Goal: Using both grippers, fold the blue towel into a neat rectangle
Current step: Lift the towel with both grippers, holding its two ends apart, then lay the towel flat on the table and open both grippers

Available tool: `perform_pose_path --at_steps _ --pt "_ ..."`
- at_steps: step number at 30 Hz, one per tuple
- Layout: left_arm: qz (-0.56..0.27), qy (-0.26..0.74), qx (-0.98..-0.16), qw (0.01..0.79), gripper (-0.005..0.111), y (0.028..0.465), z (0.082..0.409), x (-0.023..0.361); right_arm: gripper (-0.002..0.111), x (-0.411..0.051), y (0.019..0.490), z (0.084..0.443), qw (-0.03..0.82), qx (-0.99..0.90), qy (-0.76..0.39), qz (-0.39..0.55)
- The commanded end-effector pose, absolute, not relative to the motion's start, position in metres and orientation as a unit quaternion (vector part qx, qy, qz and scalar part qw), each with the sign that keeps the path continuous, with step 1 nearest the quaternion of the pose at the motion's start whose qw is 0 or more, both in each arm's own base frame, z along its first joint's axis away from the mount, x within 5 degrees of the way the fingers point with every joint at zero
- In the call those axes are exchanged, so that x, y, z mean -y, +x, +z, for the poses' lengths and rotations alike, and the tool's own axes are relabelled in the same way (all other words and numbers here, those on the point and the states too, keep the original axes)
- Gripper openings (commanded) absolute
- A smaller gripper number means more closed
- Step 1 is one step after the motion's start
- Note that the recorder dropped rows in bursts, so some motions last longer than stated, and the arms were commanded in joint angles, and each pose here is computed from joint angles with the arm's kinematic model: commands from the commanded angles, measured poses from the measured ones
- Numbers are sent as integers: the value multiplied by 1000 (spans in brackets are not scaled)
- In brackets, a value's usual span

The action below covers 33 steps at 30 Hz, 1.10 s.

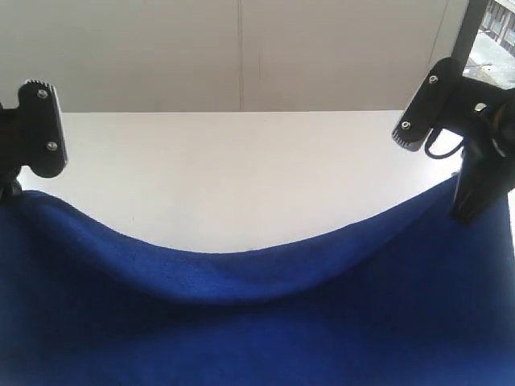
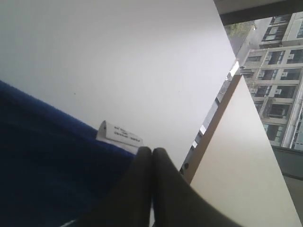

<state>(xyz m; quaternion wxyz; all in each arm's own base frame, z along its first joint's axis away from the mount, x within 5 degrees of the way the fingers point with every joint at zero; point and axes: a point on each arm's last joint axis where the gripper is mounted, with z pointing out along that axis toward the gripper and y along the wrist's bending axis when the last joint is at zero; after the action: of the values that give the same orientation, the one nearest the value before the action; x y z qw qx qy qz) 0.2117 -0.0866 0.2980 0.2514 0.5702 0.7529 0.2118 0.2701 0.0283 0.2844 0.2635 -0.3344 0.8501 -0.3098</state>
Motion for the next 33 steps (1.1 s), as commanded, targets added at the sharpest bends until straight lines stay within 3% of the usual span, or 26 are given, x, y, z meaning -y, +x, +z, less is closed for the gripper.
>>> perform_pose_path --at_steps 1,11,17,33 --pt "247 547 -758 257 0 235 279 92 0 -28 293 265 273 -848 -326 -318" --pt "236 499 -795 252 0 283 230 83 0 -2 330 218 284 -867 -253 -323" --pt "201 480 -799 300 0 306 214 73 0 12 350 199 310 -866 -208 -334" --pt "172 473 -812 295 0 347 169 62 0 22 396 154 300 -870 -206 -331"
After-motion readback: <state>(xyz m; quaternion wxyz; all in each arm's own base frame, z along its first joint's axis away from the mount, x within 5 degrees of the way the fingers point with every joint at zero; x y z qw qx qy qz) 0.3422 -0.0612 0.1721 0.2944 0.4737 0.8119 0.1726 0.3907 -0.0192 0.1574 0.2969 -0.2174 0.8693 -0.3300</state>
